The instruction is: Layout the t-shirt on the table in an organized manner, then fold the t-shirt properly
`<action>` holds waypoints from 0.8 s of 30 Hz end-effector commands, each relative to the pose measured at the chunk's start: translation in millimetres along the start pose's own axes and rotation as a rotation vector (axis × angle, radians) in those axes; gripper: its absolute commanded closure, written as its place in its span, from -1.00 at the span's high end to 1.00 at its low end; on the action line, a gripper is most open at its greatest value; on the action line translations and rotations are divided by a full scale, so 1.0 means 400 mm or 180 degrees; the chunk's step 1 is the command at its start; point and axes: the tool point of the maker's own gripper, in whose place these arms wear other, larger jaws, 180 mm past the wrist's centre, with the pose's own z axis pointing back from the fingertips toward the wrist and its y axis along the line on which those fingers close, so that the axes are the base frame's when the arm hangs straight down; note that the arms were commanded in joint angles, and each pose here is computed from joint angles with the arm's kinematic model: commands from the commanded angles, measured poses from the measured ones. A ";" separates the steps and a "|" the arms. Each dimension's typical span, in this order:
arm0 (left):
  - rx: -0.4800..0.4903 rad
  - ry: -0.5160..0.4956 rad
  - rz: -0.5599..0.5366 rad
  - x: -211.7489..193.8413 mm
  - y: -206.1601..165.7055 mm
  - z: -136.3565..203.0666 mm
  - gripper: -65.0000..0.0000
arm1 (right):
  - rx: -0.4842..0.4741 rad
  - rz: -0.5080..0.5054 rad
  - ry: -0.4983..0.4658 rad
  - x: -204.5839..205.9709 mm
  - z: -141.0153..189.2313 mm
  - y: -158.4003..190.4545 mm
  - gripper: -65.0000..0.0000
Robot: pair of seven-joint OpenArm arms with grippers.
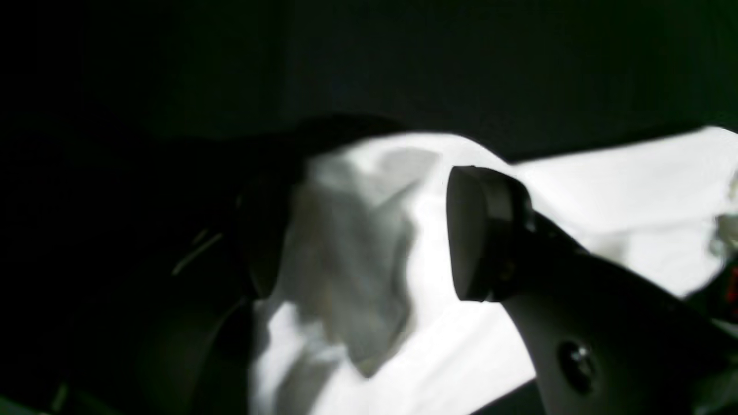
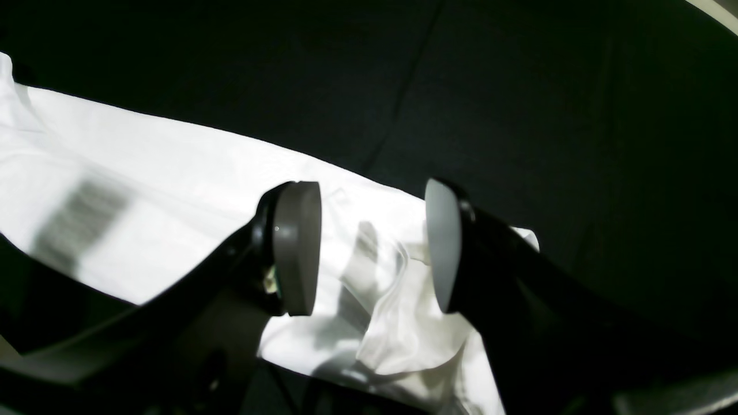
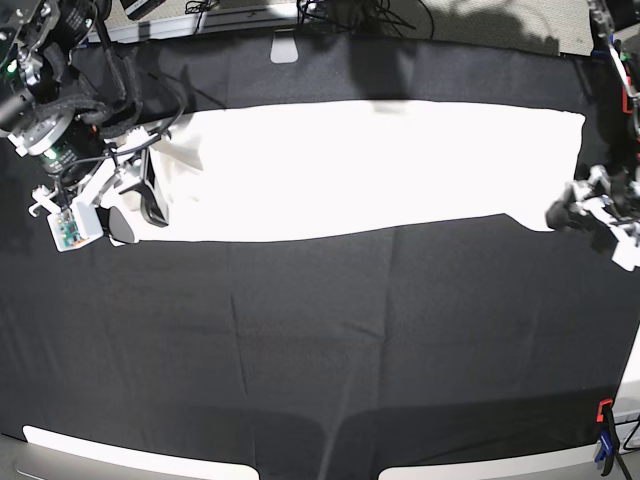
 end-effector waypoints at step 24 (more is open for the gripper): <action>-0.1054 -0.0435 0.0047 0.069 -0.132 0.082 -1.00 | 0.0001 0.0068 -0.0118 0.027 0.008 -0.001 -0.12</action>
